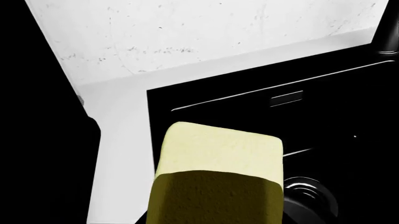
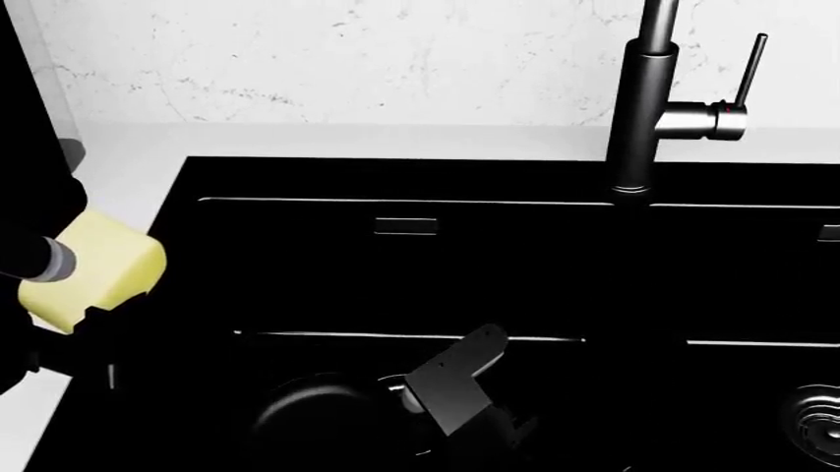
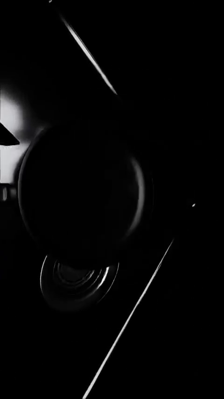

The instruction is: Pick the pan and sponge and place them into the sink. Then turn on the water.

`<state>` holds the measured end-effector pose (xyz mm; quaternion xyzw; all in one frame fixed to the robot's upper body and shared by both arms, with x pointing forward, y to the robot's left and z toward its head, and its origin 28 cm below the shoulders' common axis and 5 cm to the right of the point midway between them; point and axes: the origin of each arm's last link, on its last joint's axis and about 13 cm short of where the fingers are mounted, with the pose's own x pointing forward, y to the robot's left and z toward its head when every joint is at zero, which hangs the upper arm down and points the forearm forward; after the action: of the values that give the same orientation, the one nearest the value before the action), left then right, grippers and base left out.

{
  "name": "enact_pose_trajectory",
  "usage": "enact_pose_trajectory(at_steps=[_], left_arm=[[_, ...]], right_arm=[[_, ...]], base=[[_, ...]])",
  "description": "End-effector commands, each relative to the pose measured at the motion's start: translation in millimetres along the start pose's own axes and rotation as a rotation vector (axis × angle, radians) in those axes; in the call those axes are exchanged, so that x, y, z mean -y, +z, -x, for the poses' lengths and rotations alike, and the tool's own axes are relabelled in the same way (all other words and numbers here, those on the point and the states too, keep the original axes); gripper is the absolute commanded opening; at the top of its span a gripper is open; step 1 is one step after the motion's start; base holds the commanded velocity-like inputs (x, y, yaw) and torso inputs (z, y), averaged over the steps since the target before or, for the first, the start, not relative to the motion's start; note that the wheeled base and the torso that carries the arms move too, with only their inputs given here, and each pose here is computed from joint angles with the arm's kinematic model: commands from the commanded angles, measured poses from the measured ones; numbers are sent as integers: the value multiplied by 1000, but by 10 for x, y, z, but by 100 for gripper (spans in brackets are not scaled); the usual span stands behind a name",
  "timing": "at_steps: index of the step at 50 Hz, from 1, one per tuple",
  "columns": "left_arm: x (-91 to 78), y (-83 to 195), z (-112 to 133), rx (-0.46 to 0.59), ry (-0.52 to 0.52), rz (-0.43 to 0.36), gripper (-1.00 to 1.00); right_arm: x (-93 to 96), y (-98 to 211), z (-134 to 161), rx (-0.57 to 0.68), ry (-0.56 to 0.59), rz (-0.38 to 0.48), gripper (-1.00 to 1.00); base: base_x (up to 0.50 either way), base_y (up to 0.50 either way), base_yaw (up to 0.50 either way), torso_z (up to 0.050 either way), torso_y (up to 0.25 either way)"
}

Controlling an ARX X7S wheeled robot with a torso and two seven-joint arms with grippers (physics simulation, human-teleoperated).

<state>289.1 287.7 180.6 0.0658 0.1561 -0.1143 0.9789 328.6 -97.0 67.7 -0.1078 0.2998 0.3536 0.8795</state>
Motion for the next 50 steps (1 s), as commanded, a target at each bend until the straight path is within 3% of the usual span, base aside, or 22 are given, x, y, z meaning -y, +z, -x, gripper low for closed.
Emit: enact_pose_trajectory(at_steps=[1, 16, 38, 50], left_arm=[[-2, -5, 4, 2, 3, 8, -100], [-9, 10, -15, 0, -6, 5, -100], [69, 32, -53, 2, -11, 0, -100], [114, 33, -85, -1, -32, -4, -100]], right_arm=[[-115, -91, -52, -34, 41, -17, 100], [-89, 92, 110, 31, -4, -4, 100], [27, 631, 822, 300, -266, 61, 100], [25, 586, 1105, 381, -402, 27, 100]], base=[[-13, 3, 0, 0, 0], [-2, 0, 0, 0, 0], [0, 0, 0, 0, 0], [0, 0, 0, 0, 0]])
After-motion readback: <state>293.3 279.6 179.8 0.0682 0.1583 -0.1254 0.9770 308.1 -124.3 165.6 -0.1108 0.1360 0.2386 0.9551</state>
